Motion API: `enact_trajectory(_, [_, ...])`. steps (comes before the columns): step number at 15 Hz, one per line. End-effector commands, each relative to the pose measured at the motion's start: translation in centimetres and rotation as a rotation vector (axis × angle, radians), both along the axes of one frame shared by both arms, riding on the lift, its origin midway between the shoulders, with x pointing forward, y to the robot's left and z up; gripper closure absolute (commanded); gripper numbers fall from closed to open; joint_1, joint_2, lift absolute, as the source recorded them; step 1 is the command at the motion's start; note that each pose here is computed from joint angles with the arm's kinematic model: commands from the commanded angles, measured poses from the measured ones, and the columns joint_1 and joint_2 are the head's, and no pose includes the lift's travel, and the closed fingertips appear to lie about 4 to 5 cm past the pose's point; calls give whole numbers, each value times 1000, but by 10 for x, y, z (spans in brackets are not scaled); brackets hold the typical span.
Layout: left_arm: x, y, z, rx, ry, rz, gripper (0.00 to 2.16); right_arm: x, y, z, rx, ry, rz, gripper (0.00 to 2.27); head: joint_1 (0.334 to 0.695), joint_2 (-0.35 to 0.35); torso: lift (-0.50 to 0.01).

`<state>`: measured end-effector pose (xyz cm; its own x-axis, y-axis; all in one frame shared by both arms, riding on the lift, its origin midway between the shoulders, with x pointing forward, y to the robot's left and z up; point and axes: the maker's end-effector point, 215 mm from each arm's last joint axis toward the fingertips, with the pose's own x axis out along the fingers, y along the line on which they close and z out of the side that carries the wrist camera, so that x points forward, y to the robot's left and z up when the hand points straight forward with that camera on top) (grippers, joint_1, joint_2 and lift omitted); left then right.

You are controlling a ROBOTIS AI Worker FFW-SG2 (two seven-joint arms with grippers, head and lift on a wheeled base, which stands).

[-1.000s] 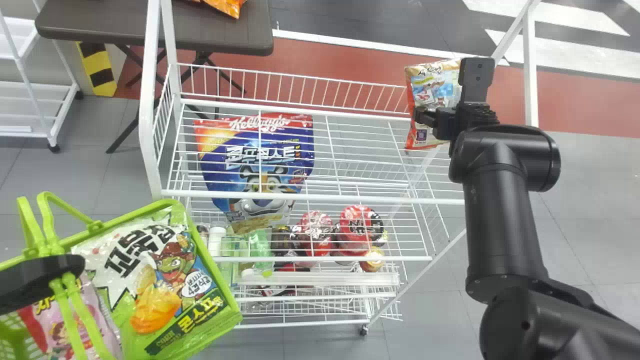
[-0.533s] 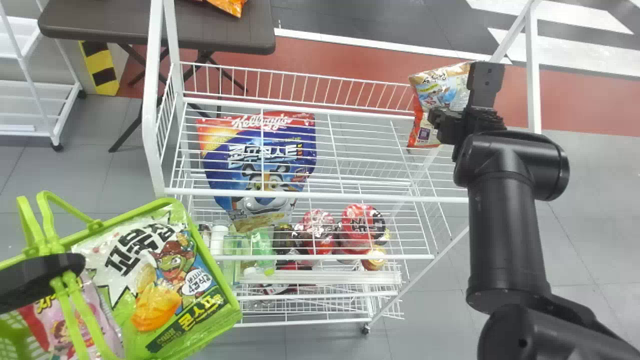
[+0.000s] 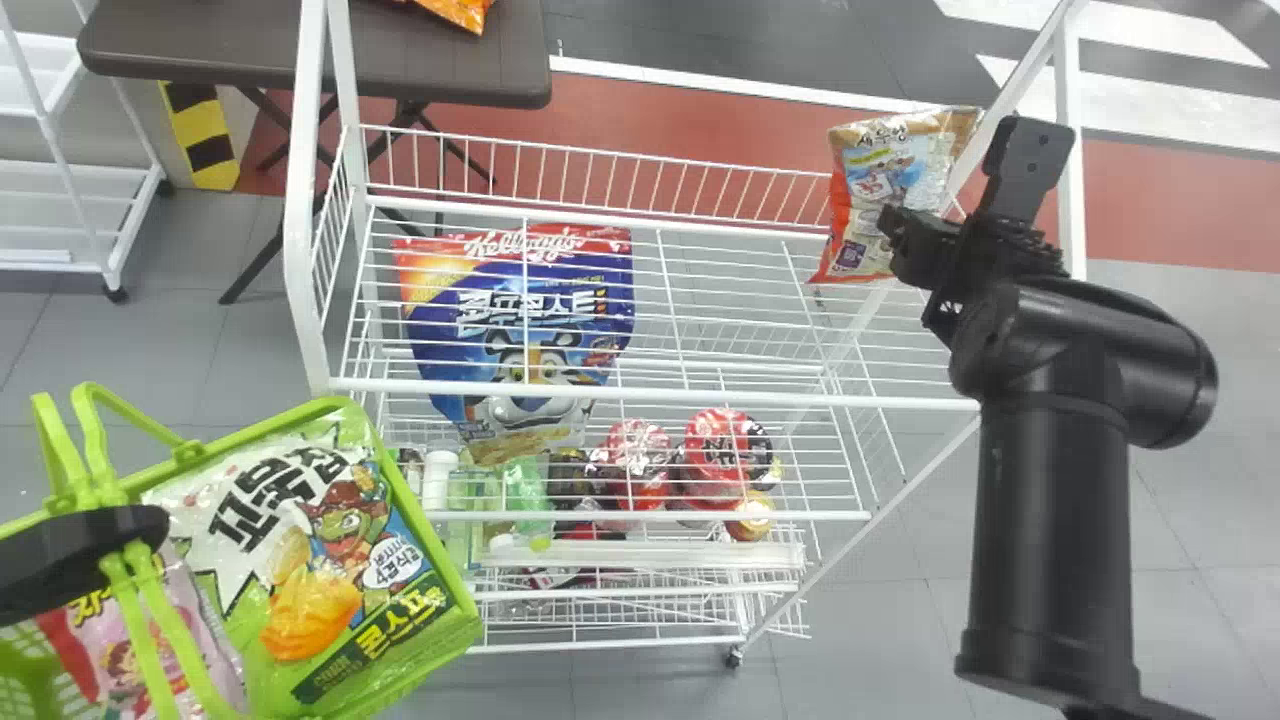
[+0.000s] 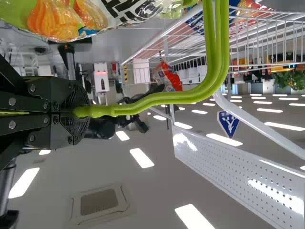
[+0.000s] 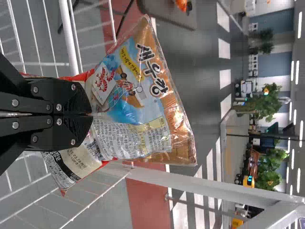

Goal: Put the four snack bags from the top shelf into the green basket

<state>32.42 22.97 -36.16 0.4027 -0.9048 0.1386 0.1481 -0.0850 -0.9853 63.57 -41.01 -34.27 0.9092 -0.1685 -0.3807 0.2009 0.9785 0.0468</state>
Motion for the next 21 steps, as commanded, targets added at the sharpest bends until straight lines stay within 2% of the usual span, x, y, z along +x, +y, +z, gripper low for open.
enact_trajectory(1, [0, 0, 2, -11, -4, 0, 2148, -15, 37, 14, 56, -21, 64, 2253, 695, -208, 0])
enact_trajectory(4, [2, 0, 3, -14, -4, 0, 2148, -42, 110, 37, 129, -32, 194, 2253, 695, -170, 0])
enact_trajectory(8, [7, 0, 5, -14, -12, 2, 2148, -101, 223, 34, 209, 99, 420, 2253, 695, -53, 0])
enact_trajectory(9, [11, -1, 7, -10, -19, 3, 2148, -117, 249, 30, 221, 144, 476, 2253, 695, 8, 0])
enact_trajectory(11, [21, -2, 14, -7, -43, 2, 2148, -147, 306, 26, 262, 213, 599, 2253, 695, 66, 0])
enact_trajectory(13, [24, -3, 18, -9, -54, -1, 2148, -178, 348, 16, 262, 290, 689, 2253, 695, 124, 0])
enact_trajectory(14, [25, -4, 19, -12, -56, -3, 2148, -195, 371, 10, 265, 332, 743, 2253, 695, 175, 0])
enact_trajectory(18, [24, -4, 22, -18, -62, -4, 2148, -227, 431, -2, 225, 411, 889, 2253, 695, 302, 0])
enact_trajectory(21, [23, -2, 26, -30, -70, -3, 2148, -236, 458, -15, 217, 464, 954, 2253, 695, 350, 0])
